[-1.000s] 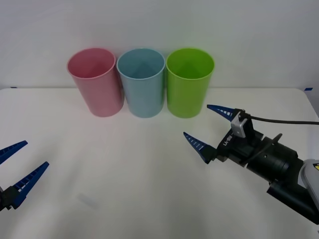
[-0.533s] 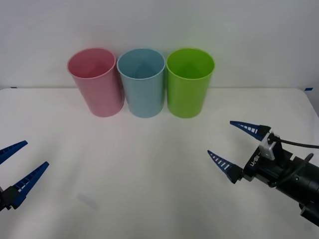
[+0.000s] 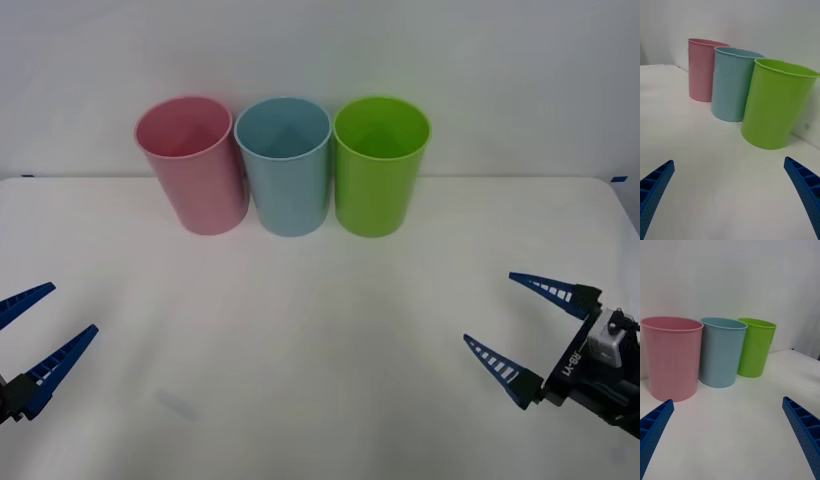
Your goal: Grasp the object on the table and drop it into the matching bin: aluminum can to the light blue bin, PET bottle to the pink bin.
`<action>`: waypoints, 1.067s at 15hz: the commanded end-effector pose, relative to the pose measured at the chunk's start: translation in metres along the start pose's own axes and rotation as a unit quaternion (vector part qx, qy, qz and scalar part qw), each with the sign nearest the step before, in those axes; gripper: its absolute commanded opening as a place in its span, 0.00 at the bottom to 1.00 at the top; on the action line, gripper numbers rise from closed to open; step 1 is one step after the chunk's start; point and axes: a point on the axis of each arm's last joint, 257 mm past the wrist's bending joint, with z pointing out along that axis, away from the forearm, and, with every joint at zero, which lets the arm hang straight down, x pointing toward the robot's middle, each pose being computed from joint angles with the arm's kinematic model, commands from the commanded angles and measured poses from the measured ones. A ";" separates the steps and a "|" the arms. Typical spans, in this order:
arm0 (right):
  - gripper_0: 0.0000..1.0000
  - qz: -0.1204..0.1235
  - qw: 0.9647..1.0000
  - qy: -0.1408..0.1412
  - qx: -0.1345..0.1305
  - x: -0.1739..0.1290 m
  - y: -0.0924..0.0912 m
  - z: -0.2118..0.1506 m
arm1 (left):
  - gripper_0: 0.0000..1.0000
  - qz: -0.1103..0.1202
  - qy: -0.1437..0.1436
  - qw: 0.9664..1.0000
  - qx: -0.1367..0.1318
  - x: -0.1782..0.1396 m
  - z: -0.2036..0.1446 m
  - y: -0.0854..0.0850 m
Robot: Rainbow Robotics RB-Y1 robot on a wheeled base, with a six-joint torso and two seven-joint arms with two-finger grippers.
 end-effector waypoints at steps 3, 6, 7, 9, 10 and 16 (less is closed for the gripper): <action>1.00 -0.006 1.000 -0.003 0.011 0.006 0.010 -0.034 | 1.00 0.000 0.000 1.000 0.000 0.000 0.000 0.000; 1.00 0.071 0.997 0.003 0.008 0.013 0.019 -0.045 | 1.00 0.000 0.000 1.000 0.000 0.000 0.000 0.000; 1.00 0.077 0.997 0.003 0.009 0.012 0.019 -0.046 | 1.00 0.000 0.000 1.000 0.000 0.000 0.000 0.000; 1.00 0.087 0.996 -0.002 0.015 0.013 0.017 -0.048 | 1.00 0.000 0.000 1.000 0.000 0.000 0.000 0.000; 1.00 0.093 0.996 -0.004 0.016 0.015 0.016 -0.050 | 1.00 0.000 0.000 1.000 0.000 0.000 0.000 0.000; 1.00 0.109 0.994 -0.003 0.020 0.025 0.016 -0.058 | 1.00 0.000 0.000 1.000 0.000 0.000 0.000 0.000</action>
